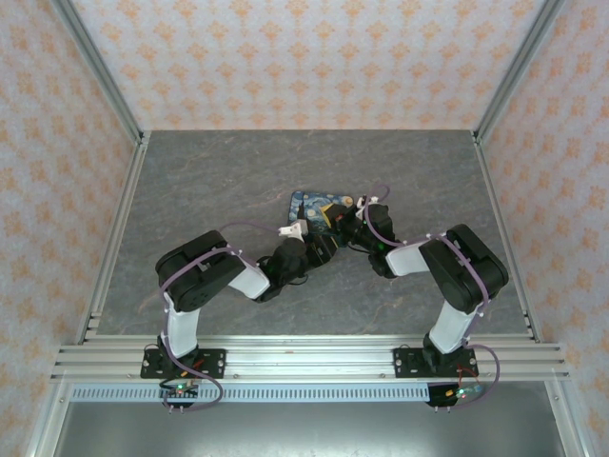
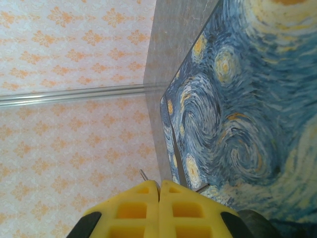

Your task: Unlock the padlock with the key

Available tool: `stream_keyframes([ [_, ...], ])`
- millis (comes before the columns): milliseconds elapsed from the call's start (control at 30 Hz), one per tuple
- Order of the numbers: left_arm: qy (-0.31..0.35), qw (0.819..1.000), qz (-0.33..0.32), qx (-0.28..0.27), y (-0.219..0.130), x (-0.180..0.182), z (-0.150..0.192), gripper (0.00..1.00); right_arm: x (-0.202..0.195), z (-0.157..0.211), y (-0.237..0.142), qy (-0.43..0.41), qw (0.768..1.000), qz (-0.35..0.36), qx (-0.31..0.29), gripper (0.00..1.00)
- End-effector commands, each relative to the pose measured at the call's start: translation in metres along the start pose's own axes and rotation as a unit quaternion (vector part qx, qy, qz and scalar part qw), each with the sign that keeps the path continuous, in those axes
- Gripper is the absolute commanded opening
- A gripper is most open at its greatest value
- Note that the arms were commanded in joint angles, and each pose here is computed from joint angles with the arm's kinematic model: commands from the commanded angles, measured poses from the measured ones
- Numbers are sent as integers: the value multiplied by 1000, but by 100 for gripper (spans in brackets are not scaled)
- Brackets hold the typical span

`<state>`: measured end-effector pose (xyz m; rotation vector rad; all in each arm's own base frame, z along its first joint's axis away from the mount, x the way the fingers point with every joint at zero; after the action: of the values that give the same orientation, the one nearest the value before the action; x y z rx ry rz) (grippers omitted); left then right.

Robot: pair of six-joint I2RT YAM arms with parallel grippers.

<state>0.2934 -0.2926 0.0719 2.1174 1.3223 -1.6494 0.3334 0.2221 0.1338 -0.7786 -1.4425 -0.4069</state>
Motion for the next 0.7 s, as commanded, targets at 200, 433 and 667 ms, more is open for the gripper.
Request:
stream_keyframes([
  [200,-14,999,-23,-29,4,12,-2,45,-26,5,-2,17,999,41,3,0],
  [433,-21,998,-34,-38,3,18,-2,35,-26,6,-2,16,999,40,3,0],
  [667,-21,998,-32,-39,2,15,-2,28,-25,5,-1,17,999,40,3,0],
])
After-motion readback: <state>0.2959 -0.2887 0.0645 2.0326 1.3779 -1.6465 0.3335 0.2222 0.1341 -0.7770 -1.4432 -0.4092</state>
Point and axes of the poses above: each hand's point on the last joint's axis, 136 mm out from that joint toward the fingers, its own y axis out along the fingers, its own x axis along the line the jaws close on, z = x × y, the point moved 6 cm from there along -y, back along the fingers, and after that the axes turned 3 degrees about -y, right-handed, at the moved point
